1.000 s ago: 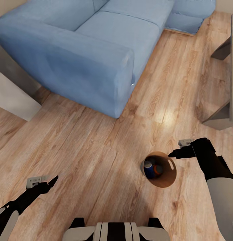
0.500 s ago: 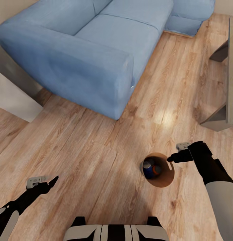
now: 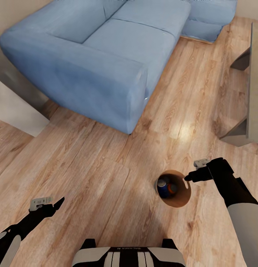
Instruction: Put the three can of soda from the living room inside the tash can in the kitchen.
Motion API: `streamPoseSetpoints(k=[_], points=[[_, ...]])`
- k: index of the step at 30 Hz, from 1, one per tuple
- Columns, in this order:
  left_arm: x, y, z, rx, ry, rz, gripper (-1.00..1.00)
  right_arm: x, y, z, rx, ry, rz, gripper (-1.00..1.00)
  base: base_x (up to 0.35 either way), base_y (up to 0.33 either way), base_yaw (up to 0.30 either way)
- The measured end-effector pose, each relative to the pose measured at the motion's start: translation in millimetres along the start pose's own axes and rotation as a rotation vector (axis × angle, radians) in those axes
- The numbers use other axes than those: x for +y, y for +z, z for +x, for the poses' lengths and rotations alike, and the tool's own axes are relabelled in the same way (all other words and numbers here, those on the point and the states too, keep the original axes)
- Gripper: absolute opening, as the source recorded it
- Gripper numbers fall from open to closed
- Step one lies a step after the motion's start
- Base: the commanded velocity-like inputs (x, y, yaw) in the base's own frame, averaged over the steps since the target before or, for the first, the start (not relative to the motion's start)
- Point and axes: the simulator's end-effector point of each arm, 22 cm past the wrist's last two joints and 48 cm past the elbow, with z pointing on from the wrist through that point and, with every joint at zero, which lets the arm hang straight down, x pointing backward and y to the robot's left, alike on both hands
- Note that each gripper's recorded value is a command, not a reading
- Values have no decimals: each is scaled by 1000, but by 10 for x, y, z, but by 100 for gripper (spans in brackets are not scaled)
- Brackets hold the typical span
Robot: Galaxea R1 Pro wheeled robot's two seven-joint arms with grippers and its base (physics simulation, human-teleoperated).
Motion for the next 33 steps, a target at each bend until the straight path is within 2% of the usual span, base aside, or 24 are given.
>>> streamPoseSetpoints(k=[12, 16, 22, 27, 33], points=[[-35, -177, -118, 0, 2, -2, 100, 82, -176, 85, 15, -23, -3, 100, 0, 0, 0], [-18, -236, -117, 16, 43, -17, 100, 106, -227, 148, 22, -27, -4, 100, 0, 0, 0], [-35, -322, -141, 26, 62, -23, 100, 114, -300, 245, 36, -28, -5, 100, 0, 0, 0], [20, -386, 16, 67, 49, -37, 100, 126, -360, 320, 47, -28, -7, 100, 0, 0, 0], [36, -469, 77, 91, 39, -44, 100, 127, -441, 390, 57, -28, -6, 100, 0, 0, 0]])
